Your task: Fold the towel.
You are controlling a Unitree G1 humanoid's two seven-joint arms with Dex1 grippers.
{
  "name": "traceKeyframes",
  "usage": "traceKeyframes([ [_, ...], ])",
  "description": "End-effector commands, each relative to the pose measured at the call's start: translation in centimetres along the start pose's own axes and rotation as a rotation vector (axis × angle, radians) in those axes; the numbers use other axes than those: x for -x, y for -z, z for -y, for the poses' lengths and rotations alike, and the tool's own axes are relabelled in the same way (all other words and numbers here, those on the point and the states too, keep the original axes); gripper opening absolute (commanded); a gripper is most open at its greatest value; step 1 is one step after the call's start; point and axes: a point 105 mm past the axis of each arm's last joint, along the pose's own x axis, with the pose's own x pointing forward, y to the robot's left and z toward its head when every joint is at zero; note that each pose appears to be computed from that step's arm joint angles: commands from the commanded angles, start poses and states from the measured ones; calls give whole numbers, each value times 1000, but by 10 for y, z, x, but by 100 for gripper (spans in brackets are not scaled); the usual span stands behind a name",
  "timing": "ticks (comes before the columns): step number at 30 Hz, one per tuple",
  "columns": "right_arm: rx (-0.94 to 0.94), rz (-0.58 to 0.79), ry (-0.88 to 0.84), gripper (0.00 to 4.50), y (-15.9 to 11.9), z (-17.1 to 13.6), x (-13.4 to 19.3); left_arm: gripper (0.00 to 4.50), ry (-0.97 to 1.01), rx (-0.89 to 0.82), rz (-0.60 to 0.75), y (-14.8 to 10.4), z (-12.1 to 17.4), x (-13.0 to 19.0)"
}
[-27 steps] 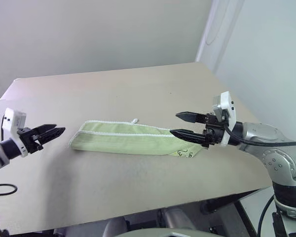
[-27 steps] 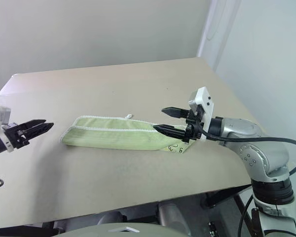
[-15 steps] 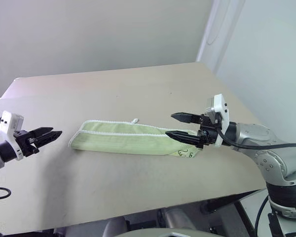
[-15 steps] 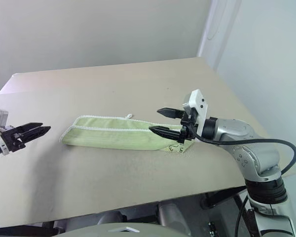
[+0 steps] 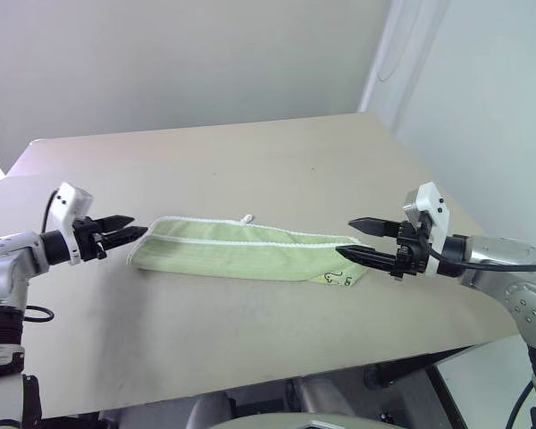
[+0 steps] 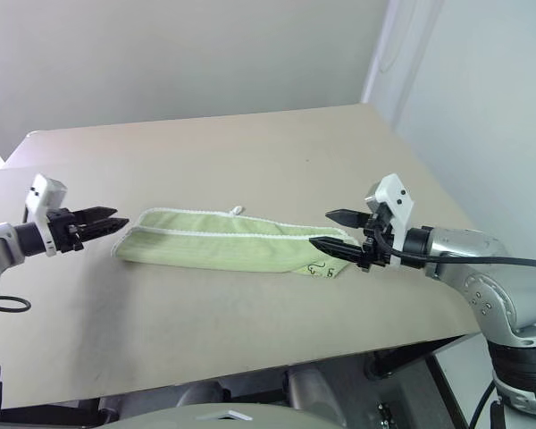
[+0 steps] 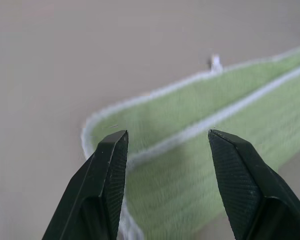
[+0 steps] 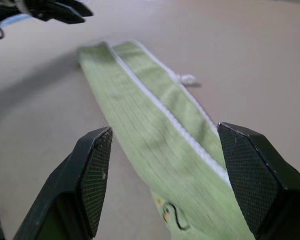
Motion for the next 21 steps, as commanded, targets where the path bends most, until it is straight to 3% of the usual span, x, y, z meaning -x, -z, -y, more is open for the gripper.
traceKeyframes([
  [1,40,-3,84,350,-4,13,9,270,-5,-63,22,-15,-5,-5],
  [9,28,-26,204,350,9,29,5,270,-3,-55,-26,-4,-13,-26],
  [15,-10,43,258,350,1,36,7,270,-45,4,-29,1,-20,-51],
  [21,3,15,242,350,2,29,11,270,5,7,-144,24,-13,-62],
])
